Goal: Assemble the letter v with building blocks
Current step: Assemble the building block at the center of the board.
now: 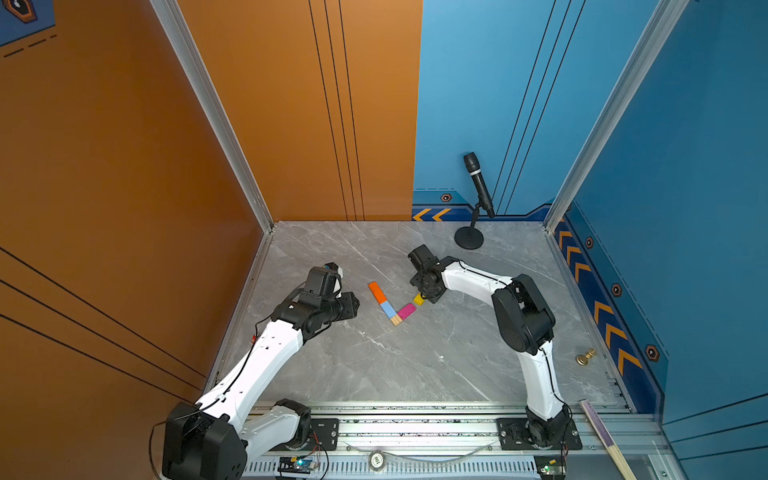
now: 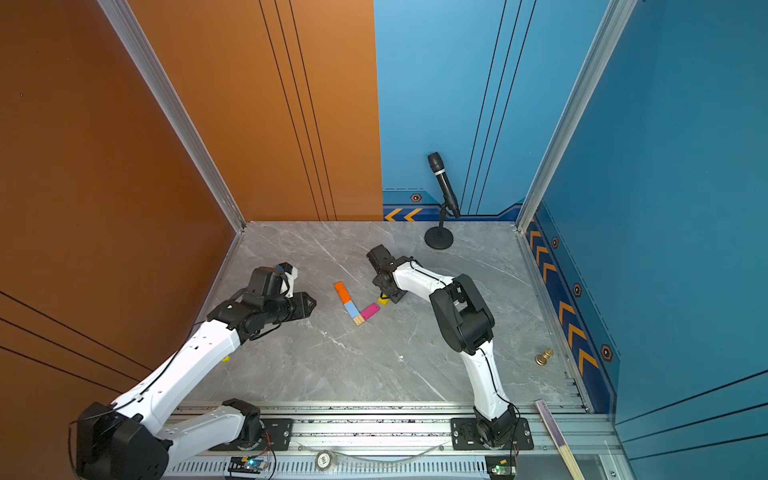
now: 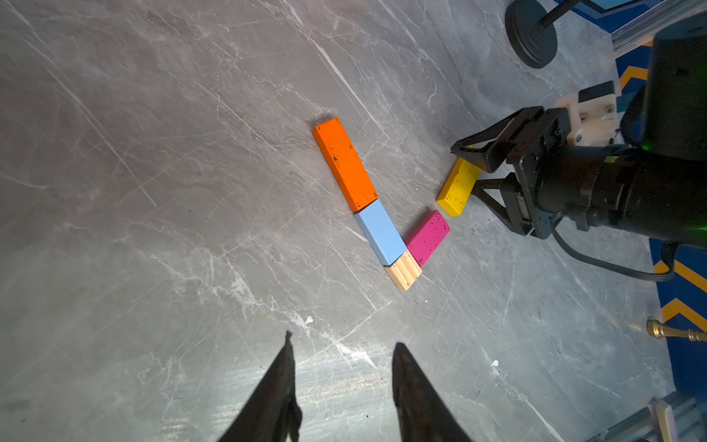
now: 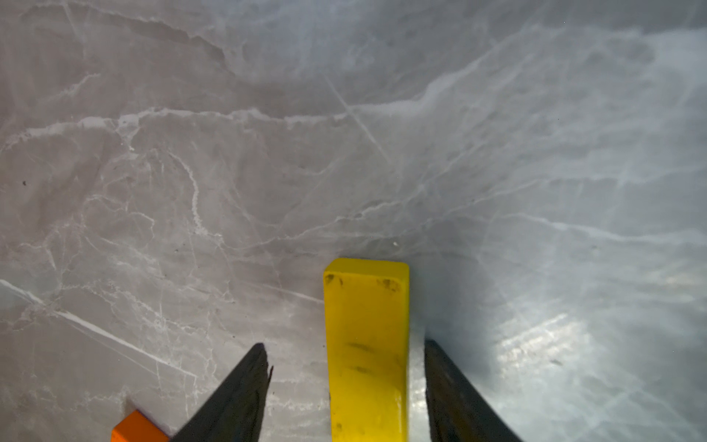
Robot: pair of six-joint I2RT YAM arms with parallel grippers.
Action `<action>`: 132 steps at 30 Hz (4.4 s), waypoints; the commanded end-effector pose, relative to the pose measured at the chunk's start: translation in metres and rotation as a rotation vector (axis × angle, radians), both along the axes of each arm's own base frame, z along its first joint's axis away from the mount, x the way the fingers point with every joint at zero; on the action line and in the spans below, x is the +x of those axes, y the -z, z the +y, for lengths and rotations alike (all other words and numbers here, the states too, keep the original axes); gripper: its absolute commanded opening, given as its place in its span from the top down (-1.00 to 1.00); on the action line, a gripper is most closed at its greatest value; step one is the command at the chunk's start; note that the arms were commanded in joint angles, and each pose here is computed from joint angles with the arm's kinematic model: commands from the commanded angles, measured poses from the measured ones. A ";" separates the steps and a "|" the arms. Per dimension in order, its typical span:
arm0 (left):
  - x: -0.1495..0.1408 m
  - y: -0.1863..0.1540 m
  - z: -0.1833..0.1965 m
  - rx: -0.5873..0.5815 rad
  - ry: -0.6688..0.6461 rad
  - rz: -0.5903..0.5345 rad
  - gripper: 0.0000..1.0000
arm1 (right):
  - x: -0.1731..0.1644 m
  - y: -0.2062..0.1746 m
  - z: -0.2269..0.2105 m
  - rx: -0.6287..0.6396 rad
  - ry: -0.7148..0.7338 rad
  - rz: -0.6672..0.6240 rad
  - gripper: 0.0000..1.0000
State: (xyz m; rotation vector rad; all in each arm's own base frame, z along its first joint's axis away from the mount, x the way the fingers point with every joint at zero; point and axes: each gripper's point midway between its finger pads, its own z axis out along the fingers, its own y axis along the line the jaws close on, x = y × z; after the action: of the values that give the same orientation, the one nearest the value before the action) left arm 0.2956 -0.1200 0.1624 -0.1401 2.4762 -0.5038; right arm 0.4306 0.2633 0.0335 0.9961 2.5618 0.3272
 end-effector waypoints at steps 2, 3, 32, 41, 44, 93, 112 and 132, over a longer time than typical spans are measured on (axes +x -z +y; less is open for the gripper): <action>-0.008 0.006 0.003 0.005 0.015 0.023 0.14 | -0.010 0.000 -0.003 -0.010 -0.009 0.031 -0.48; -0.008 0.006 0.003 0.003 0.016 0.022 0.14 | -0.011 -0.002 -0.003 -0.004 -0.009 0.027 -0.55; -0.009 0.007 0.004 -0.009 -0.002 0.036 0.14 | -0.004 -0.084 -0.055 0.097 -0.214 -0.152 -0.67; -0.003 0.005 0.005 -0.005 -0.037 0.039 0.17 | 0.010 -0.046 -0.032 0.142 -0.466 -0.036 -0.44; 0.000 0.003 0.005 -0.001 -0.047 0.035 0.19 | 0.017 -0.038 -0.028 0.136 -0.490 -0.035 -0.36; 0.007 0.010 -0.005 0.035 -0.047 0.061 0.22 | 0.031 0.006 -0.020 0.137 -0.523 -0.001 0.04; 0.007 0.014 -0.005 0.038 -0.048 0.071 0.22 | 0.015 0.008 -0.024 0.114 -0.513 0.034 0.09; 0.006 0.015 -0.006 0.041 -0.044 0.076 0.23 | 0.021 0.007 -0.030 0.079 -0.504 0.034 -0.02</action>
State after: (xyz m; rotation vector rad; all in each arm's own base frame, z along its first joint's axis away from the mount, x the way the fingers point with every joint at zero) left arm 0.3016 -0.1257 0.1445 -0.2073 2.5459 -0.4562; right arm 0.4580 0.2450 0.0348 0.3375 2.7740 0.6482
